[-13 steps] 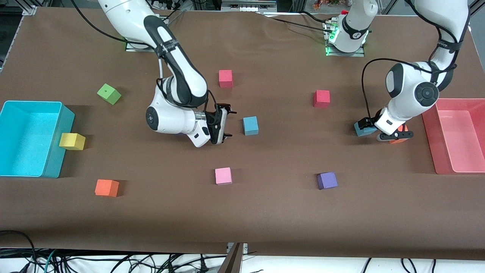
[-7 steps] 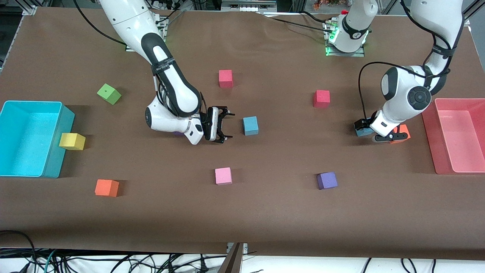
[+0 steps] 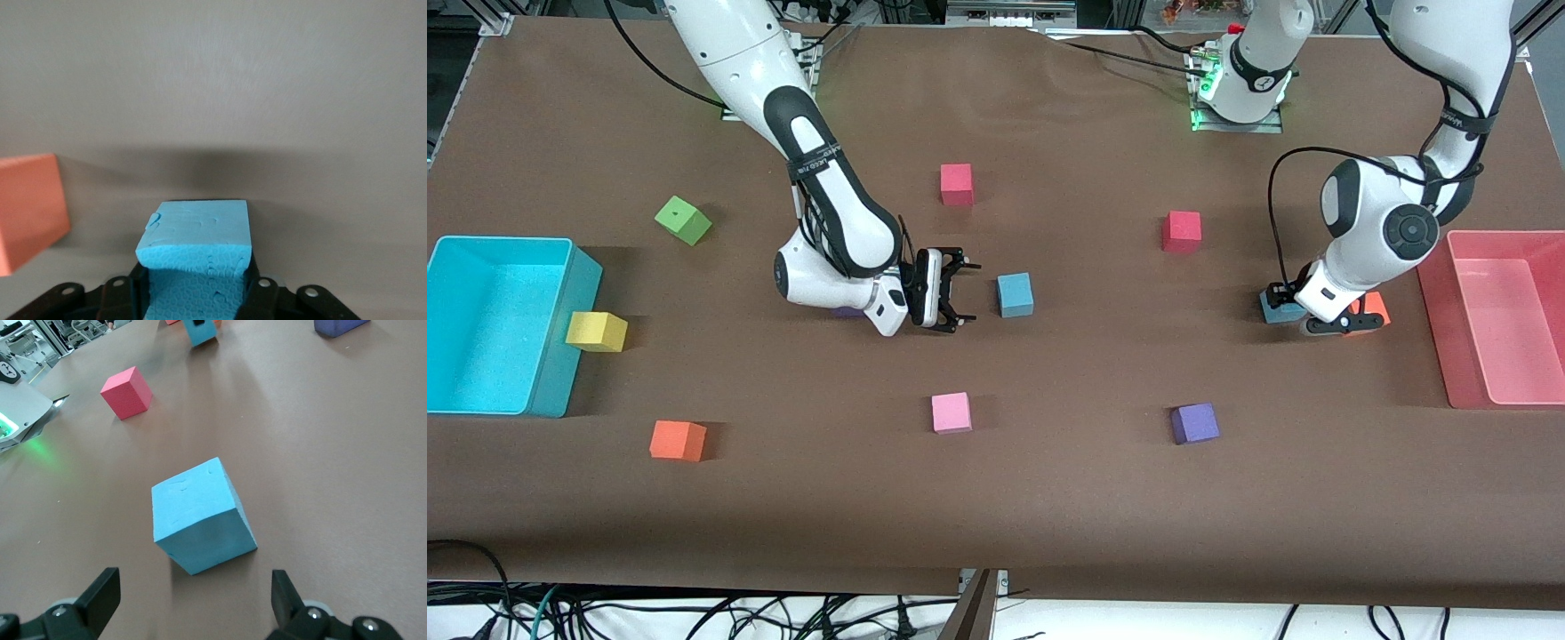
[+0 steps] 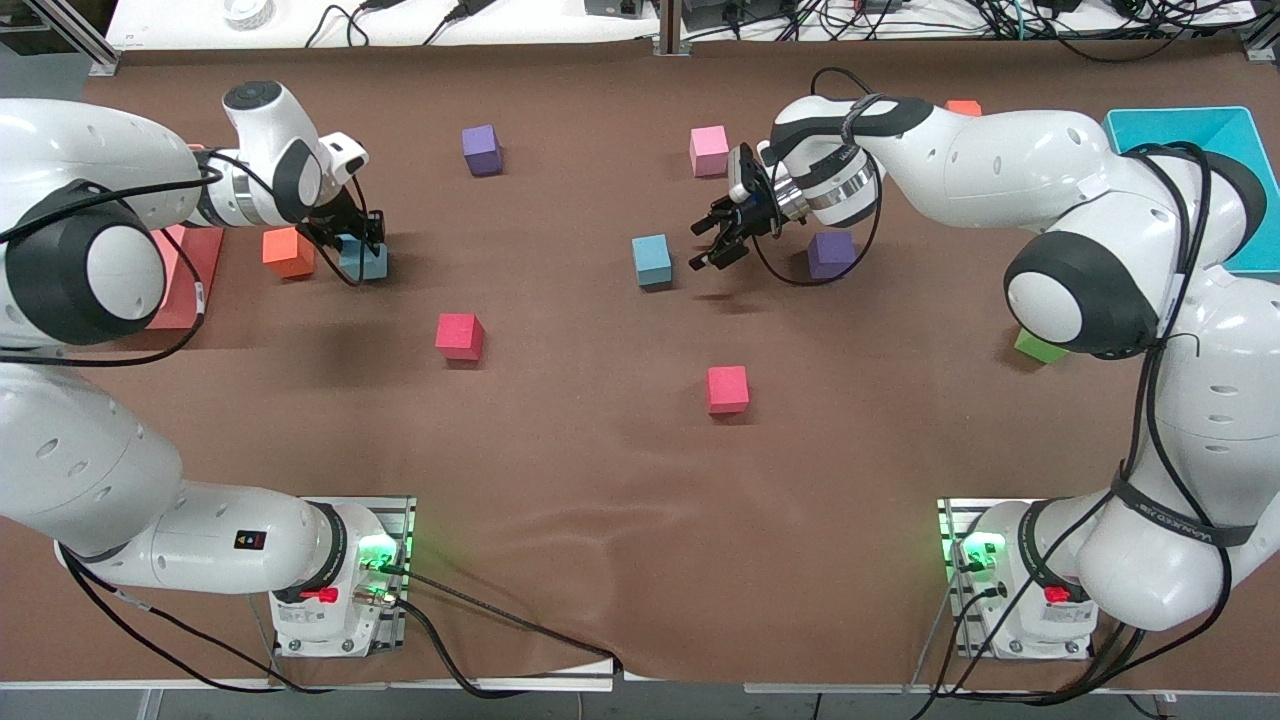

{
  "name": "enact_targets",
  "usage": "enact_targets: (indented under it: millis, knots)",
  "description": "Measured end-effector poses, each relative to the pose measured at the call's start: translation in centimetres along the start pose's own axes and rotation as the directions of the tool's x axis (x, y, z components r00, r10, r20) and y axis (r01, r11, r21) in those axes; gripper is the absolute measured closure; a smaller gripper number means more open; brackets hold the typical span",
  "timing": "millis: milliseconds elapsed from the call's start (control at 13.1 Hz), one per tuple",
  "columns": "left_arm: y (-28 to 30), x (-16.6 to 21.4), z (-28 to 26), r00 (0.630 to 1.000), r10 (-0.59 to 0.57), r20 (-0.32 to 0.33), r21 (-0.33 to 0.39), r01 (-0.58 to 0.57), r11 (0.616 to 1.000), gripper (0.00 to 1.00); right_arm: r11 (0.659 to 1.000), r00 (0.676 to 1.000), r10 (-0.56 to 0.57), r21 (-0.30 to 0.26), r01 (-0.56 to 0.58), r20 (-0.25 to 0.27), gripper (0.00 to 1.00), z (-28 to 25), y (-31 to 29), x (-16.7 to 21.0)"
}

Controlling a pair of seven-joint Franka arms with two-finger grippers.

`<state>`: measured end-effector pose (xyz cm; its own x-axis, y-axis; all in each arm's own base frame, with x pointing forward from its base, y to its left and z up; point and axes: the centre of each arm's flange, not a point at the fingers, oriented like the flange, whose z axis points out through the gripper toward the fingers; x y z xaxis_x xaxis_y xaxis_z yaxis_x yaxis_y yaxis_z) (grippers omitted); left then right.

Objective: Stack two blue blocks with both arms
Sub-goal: 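Carry the held cube with the left gripper over the other cube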

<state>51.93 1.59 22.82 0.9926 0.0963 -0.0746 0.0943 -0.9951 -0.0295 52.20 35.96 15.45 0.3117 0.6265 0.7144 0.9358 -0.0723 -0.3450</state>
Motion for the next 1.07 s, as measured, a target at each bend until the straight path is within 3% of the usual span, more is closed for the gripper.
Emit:
enact_targets:
  millis: [229,457,762,1067]
  knots:
    - [3.0,0.4,-10.0,0.998,0.066,-0.015,-0.014,-0.067,0.998,0.48,1.0,1.0,-0.019,0.005,0.019,0.003,0.0,0.4,0.0,-0.4]
    - [14.2,-0.7,-19.5,0.984,0.164,-0.077,-0.116,-0.172,0.978,0.48,1.0,1.0,-0.021,0.006,0.021,0.004,0.0,0.5,0.0,-0.7]
    - [30.5,-4.2,-19.6,0.996,0.083,-0.04,-0.174,-0.089,0.981,0.48,1.0,1.0,-0.016,0.004,0.016,0.0,0.0,0.2,0.3,-0.9]
    - [42.1,-7.5,-14.0,0.997,-0.043,0.057,-0.145,0.051,0.988,0.48,1.0,1.0,-0.012,0.004,0.012,-0.004,0.0,0.0,0.4,-0.9]
